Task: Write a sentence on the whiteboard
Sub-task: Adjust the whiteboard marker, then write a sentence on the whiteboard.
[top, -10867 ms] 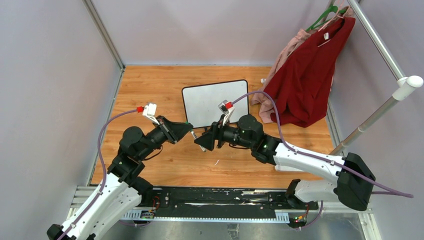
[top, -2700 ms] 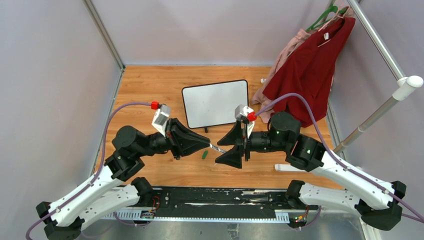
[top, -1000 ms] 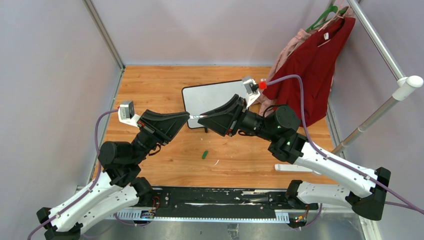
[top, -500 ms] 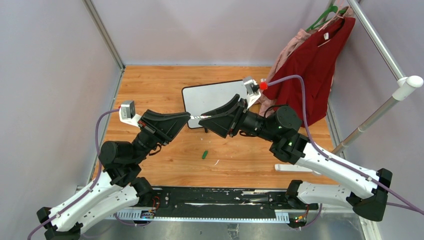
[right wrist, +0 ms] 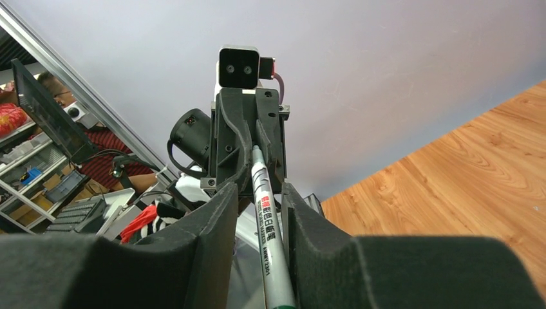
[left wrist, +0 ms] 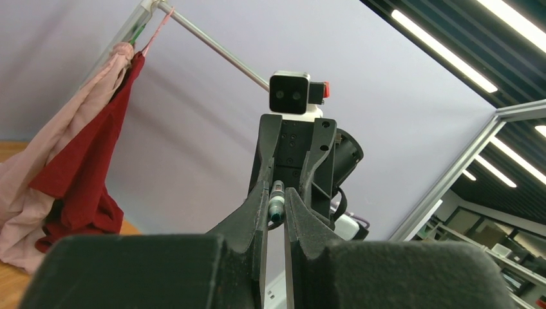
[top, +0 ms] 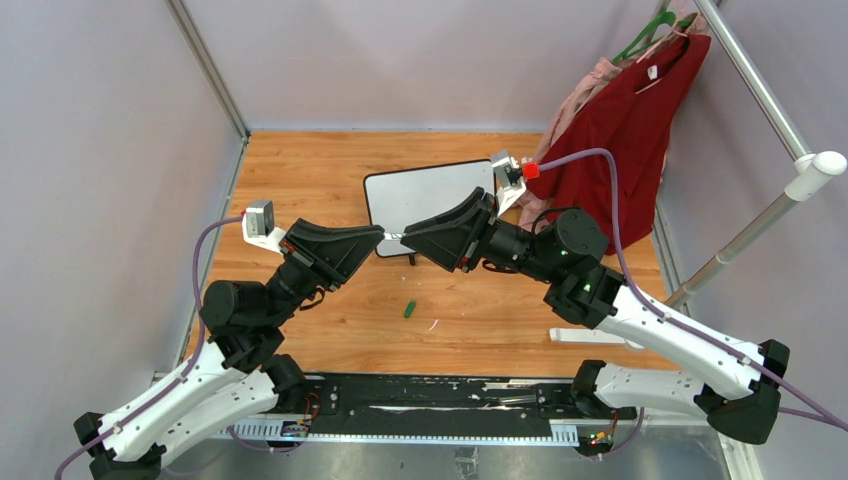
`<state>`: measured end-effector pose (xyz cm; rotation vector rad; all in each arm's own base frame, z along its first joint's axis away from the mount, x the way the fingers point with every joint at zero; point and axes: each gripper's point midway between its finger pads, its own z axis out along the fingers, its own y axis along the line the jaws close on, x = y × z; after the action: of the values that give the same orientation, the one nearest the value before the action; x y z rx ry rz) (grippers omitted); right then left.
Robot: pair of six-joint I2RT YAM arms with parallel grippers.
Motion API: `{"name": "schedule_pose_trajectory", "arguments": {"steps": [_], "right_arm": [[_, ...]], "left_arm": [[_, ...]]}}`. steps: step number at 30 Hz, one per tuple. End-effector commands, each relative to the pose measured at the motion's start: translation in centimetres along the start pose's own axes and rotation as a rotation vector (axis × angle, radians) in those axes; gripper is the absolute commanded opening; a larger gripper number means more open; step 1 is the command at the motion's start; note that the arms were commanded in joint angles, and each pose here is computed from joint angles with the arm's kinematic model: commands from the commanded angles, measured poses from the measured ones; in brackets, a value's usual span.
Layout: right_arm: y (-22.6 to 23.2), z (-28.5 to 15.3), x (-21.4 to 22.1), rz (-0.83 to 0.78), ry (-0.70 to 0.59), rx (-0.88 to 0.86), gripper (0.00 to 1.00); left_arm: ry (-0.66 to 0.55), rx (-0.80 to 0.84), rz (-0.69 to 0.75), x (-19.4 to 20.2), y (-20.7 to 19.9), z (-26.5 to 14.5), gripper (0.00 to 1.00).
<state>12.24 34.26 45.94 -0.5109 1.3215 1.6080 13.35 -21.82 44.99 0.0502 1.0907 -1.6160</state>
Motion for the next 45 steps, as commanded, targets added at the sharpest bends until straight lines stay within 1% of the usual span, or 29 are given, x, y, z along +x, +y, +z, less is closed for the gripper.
{"name": "schedule_pose_trajectory", "arguments": {"steps": [1,6,11,15,17,18,20,21,24,26,27,29,31,34,40,45], "right_arm": [[1.9,-0.2,-1.9,-0.031,-0.043,-0.046,0.33],[1.9,-0.2,-1.7,-0.031,-0.032,-0.047,0.27],[2.0,-0.3,-1.7,-0.035,-0.029,-0.048,0.2],[2.1,-0.4,-1.6,-0.038,-0.026,-0.055,0.09],[2.2,-0.5,-1.6,-0.039,-0.025,-0.06,0.02],[2.2,-0.5,-1.6,-0.04,-0.027,-0.064,0.0],[2.4,-0.6,-1.6,-0.043,-0.03,-0.074,0.0],[2.4,-0.6,-1.6,-0.046,-0.032,-0.076,0.0],[2.4,-0.9,-1.8,-0.057,-0.033,-0.067,0.0],[2.3,-1.2,-1.9,-0.073,-0.034,-0.05,0.0],[2.2,-1.4,-2.1,-0.083,-0.036,-0.041,0.0],[2.0,-2.0,-2.4,-0.108,-0.039,-0.013,0.0],[1.5,-2.8,-2.7,-0.155,-0.035,0.034,0.0],[-0.1,-4.5,-3.5,-0.235,-0.026,0.163,0.0],[-6.6,-9.6,-3.4,-0.394,0.036,0.54,0.0],[-10.8,-12.7,-2.2,-0.512,0.081,0.735,0.0]], "left_arm": [[-0.009,0.025,0.006,-0.3,-0.7,0.2,0.0],[-0.012,0.024,0.008,-0.4,-0.7,0.2,0.0],[-0.005,0.025,0.008,-0.2,-0.7,0.3,0.0],[-0.002,0.022,0.007,-0.1,-0.5,0.3,0.0],[-0.001,0.021,0.009,-0.1,-0.5,0.3,0.0],[0.001,0.018,0.01,0.0,-0.3,0.3,0.0],[0.003,0.016,0.012,0.1,-0.2,0.2,0.0],[0.004,0.013,0.014,0.2,-0.1,0.2,0.02],[0.001,-0.007,0.022,0.2,0.4,0.0,0.41],[0.0,-0.026,0.035,0.1,0.7,-0.2,0.6],[-0.004,-0.039,0.043,0.0,0.8,-0.3,0.67],[-0.008,-0.072,0.066,-0.2,1.3,-0.7,0.77],[-0.004,-0.106,0.101,-0.5,1.7,-1.1,0.82],[0.007,-0.199,0.194,-1.0,3.1,-2.2,0.85],[0.098,-0.534,0.418,-1.8,8.7,-6.5,0.85],[0.13,-0.725,0.513,-2.3,12.1,-8.9,0.83]]}}
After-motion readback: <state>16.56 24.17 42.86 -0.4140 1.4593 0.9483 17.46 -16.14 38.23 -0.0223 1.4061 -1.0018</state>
